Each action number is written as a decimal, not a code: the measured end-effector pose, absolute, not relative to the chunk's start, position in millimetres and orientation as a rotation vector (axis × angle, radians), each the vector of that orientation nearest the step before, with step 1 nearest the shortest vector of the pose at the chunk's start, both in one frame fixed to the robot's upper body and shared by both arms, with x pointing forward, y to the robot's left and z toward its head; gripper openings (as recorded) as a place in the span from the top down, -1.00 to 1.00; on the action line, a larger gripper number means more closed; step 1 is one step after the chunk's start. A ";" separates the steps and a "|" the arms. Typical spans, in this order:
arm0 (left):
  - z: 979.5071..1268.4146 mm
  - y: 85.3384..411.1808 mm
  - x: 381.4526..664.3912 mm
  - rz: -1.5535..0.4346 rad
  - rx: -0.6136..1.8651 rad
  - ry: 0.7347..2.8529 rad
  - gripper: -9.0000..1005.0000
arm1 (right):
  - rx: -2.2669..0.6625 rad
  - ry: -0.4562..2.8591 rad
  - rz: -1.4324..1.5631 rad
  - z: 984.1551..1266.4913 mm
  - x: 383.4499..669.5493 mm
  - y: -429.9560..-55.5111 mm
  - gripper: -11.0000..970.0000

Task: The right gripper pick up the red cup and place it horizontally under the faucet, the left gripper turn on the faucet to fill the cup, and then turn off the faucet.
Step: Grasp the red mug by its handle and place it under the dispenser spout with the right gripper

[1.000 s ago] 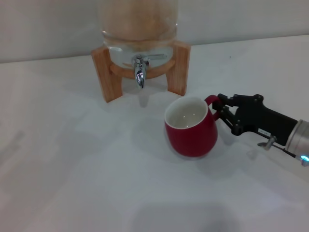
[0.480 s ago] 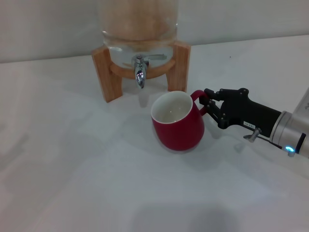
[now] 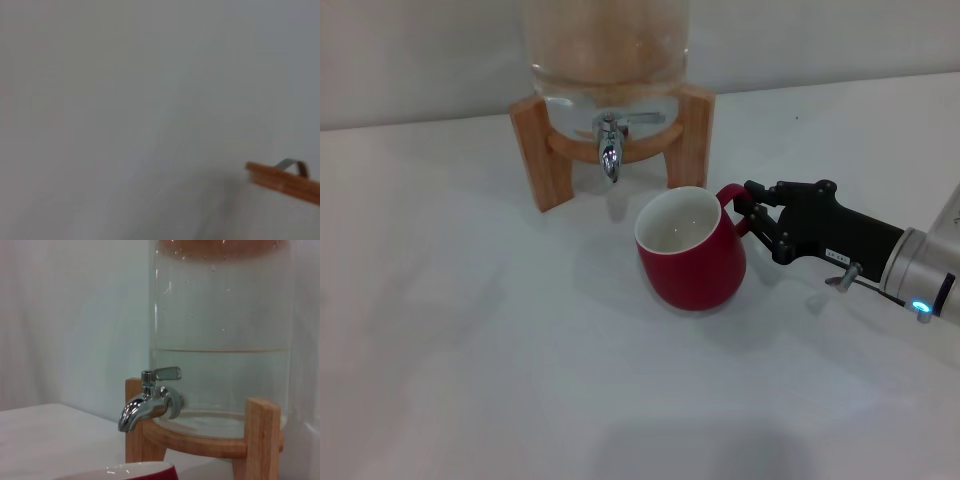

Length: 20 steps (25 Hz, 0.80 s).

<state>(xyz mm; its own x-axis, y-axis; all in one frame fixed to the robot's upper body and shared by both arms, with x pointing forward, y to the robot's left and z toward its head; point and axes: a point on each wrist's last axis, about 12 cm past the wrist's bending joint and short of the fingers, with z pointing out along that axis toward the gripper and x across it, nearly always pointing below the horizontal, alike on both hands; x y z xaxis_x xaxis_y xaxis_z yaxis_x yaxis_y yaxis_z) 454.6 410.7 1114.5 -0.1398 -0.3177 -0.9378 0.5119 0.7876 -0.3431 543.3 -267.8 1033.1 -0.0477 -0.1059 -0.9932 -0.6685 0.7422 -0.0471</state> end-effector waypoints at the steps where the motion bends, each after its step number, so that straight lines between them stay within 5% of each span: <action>1: 1108.3 411.3 452.4 -0.698 0.145 1.562 -0.77 | -0.643 1.577 0.512 1033.2 543.3 -267.8 0.67; 6: 1088.7 414.3 446.4 -0.648 0.072 1.578 -0.77 | -0.638 1.575 0.514 1033.7 543.4 -268.6 0.67; 20: 1089.9 413.4 447.9 -0.654 0.076 1.566 -0.77 | -0.683 1.571 0.523 1037.8 560.9 -239.1 0.67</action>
<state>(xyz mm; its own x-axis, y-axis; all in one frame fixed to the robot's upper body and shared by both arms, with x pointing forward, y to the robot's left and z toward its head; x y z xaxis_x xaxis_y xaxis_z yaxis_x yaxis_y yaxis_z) 447.9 413.4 1089.9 -0.1250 -0.3350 -0.9339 0.4284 0.8308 -0.3553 560.9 -239.1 1037.8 -0.0408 -0.1228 -0.9916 -0.6926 0.7188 -0.0605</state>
